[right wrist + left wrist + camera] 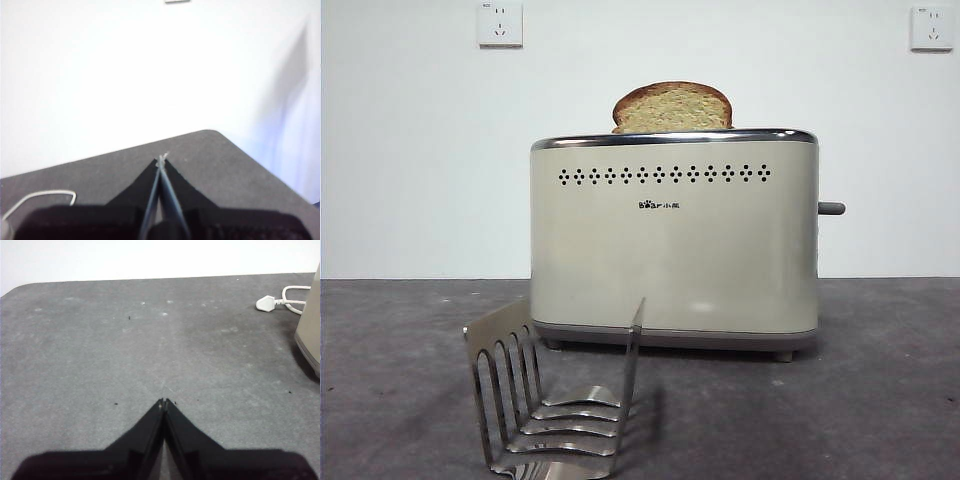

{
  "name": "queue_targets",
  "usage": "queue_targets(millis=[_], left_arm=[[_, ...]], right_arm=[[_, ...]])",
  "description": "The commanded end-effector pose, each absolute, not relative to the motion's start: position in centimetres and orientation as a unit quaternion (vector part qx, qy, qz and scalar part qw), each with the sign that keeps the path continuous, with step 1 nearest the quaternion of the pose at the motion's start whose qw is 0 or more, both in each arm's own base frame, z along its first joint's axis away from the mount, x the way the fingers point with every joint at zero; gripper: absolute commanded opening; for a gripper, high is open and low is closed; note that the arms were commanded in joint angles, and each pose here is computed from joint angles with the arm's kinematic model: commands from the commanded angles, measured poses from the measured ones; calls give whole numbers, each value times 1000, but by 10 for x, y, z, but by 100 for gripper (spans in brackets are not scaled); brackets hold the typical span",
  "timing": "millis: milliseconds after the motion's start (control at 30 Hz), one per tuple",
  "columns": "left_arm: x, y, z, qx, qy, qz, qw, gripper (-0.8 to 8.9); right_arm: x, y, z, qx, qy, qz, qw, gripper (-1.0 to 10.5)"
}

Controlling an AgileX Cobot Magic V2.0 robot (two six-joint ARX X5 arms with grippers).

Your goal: Pick up a slice of bread from the rack,put the bread on the toaster,press the button

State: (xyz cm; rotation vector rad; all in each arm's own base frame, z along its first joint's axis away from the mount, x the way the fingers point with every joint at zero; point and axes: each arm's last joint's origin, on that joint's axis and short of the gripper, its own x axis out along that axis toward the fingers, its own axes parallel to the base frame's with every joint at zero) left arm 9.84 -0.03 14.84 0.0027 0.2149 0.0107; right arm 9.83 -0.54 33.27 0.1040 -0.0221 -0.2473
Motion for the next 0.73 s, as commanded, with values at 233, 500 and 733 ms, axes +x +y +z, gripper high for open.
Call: queue_targets(millis=[233, 500, 733], left_arm=[[99, 0, 145, 6, 109, 4, 994, -4], [99, 0, 145, 6, 109, 4, 994, -4], [99, 0, 145, 6, 109, 4, 994, -4]], right_arm=[[92, -4, 219, 16, 31, -99, 994, 0], [92, -2, 187, -10, 48, -67, 997, 0], [94, 1, 166, -24, 62, -15, 998, 0]])
